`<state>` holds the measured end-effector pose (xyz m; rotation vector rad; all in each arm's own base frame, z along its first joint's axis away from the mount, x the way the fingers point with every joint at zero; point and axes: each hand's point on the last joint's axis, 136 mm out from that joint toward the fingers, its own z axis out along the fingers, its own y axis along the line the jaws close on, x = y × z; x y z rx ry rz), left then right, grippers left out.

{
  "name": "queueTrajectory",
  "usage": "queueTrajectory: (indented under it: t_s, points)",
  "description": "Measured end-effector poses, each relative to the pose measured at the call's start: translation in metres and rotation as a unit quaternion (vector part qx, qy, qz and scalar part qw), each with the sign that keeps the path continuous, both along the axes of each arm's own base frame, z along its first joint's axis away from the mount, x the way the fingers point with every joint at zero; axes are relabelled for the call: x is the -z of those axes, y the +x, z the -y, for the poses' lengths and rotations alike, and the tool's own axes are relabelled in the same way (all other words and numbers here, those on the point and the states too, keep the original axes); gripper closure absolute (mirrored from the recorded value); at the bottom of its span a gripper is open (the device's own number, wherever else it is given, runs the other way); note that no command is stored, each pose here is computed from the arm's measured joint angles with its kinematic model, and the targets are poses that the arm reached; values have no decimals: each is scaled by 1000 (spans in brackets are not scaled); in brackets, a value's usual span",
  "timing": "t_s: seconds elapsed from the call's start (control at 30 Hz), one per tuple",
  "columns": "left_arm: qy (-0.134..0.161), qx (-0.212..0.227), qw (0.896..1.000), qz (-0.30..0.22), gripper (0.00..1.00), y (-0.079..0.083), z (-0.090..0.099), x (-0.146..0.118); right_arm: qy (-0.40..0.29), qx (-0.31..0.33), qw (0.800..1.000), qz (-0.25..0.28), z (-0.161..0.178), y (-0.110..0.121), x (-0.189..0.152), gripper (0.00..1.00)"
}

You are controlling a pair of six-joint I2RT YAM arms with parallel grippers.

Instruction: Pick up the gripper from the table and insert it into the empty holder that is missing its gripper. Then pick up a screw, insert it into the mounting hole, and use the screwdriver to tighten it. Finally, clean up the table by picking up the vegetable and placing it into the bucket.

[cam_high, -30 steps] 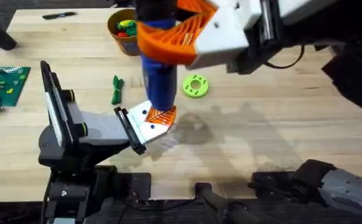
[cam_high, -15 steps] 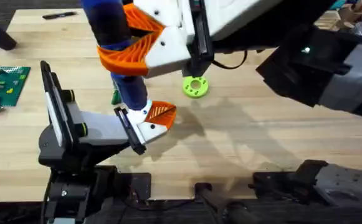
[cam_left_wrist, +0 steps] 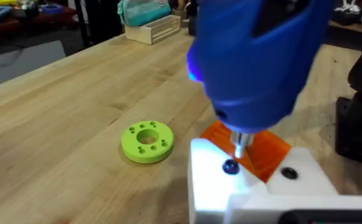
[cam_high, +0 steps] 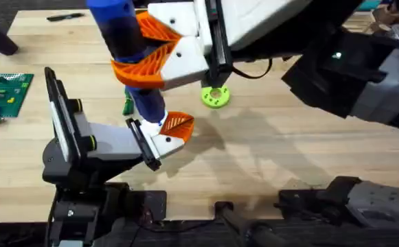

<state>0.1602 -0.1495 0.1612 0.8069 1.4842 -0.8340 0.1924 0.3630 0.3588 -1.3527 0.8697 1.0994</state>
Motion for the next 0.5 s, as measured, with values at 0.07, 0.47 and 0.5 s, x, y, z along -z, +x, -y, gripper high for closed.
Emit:
queueTrajectory:
  t_s: [0.07, 0.47, 0.5]
  points:
    - [0, 0, 1000, 0, 991, 0, 0, 0, 0, 0, 1000, 2, 0, 0, 0, 995]
    - [0, 0, 1000, 0, 991, 0, 0, 0, -9, 1, 1000, 1, 0, 0, 5, 995]
    - [0, 0, 1000, 0, 991, 0, 0, 0, -9, 1, 1000, 1, 0, 0, 6, 995]
